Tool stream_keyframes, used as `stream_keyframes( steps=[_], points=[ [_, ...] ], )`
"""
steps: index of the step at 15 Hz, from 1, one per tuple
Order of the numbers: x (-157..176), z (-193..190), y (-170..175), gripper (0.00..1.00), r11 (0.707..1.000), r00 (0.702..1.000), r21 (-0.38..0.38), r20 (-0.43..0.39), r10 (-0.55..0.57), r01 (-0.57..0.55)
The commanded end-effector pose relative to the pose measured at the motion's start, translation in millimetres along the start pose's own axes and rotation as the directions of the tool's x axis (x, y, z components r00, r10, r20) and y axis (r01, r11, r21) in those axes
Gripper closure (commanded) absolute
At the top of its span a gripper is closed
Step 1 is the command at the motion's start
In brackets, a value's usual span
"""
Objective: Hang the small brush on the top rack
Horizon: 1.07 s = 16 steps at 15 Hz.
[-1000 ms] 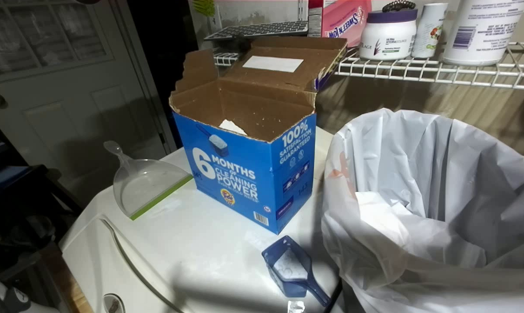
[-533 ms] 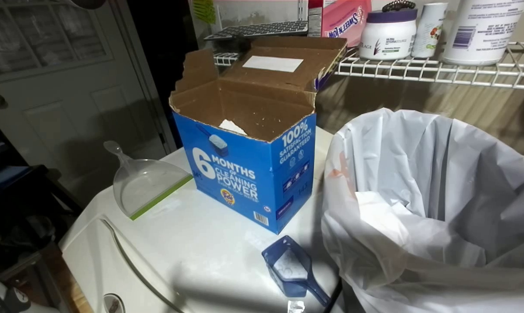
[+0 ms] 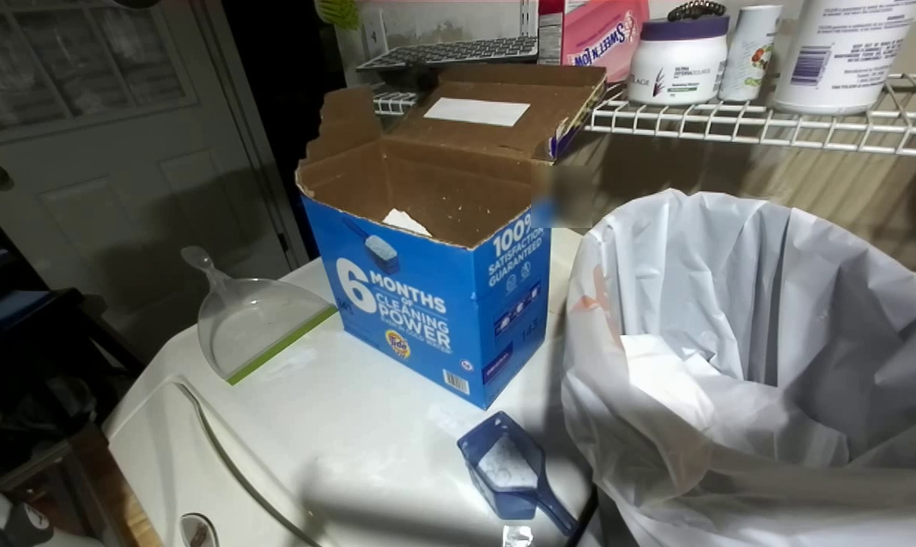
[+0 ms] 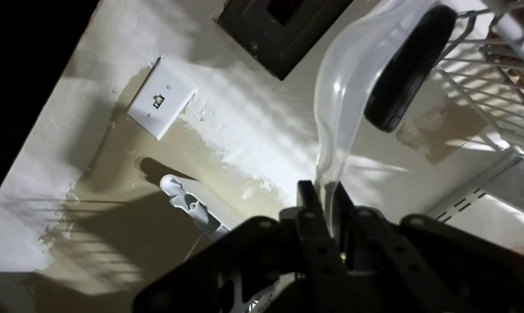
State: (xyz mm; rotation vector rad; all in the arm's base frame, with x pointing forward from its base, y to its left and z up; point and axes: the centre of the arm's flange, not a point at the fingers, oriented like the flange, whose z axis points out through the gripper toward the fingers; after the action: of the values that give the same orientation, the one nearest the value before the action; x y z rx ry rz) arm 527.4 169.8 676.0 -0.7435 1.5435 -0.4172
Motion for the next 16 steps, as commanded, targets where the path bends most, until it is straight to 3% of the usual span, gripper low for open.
stream_keyframes(
  steps=[1, 7, 16],
  points=[
    [-1, -25, -13, 0.97, 0.999, 1.000, 0.037, -0.010, -0.015, 0.015],
    [0, -29, -26, 0.97, 0.997, 1.000, 0.075, -0.013, -0.018, 0.019],
    [8, -30, -26, 0.97, 0.999, 0.999, 0.051, -0.040, -0.005, 0.007]
  ],
)
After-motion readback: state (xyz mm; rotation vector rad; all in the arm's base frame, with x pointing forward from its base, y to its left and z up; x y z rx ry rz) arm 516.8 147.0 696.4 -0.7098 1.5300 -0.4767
